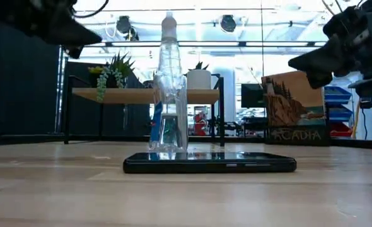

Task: Apply microfiber cloth
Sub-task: Return to Home Position

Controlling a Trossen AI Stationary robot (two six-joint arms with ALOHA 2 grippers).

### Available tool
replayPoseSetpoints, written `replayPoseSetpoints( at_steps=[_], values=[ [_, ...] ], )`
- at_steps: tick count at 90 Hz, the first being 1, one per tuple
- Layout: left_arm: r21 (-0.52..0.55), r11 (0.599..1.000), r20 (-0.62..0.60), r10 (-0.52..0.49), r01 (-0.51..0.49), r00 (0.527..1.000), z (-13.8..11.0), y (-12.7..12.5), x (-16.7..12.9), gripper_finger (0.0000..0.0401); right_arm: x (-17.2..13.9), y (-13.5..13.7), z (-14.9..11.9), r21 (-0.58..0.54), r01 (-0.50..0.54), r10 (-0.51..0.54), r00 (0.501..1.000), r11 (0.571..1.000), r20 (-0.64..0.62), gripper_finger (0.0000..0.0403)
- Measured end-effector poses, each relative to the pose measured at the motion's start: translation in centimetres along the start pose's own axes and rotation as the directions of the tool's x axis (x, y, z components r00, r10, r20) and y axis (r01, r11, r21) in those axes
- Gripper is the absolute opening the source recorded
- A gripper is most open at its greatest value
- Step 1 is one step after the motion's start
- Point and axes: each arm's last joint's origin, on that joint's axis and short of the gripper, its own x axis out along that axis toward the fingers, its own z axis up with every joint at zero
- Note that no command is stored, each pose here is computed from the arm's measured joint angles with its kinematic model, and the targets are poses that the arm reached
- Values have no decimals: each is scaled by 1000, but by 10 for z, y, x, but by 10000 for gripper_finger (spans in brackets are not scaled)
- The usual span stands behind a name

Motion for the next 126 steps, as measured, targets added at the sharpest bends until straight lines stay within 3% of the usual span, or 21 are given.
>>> replayPoseSetpoints(
  at_steps=[23, 40, 57, 75, 101, 113, 126],
  values=[
    [-59, 998, 86, 29, -24, 996, -31, 11, -15, 0, -10, -2, -4, -33, 6, -7, 999, 999, -33, 4],
    [-50, 991, 115, -119, 125, 986, -45, 11, -22, 0, -17, -3, -3, -72, -5, 4, 1000, 997, -5, 4],
    [-82, 994, 176, -55, 70, 983, -59, 15, -23, 0, -22, -3, 2, -95, -7, 12, 998, 995, 55, 4],
    [-52, 996, 278, -57, 74, 959, -60, 15, -21, 0, -21, -3, 2, -99, -12, 17, 998, 995, 52, 4],
    [-51, 996, 269, -57, 74, 961, -61, 15, -20, 0, -21, -2, 1, -116, -32, 37, 998, 993, 42, 4],
    [-51, 996, 260, -57, 72, 964, -61, 15, -19, 0, -21, -2, 1, -70, -34, 37, 998, 997, 41, 4],
    [-51, 996, 260, -56, 72, 964, -61, 15, -19, 0, -21, -2, 1, 53, -39, 37, 998, 998, 41, 4]
  ],
)
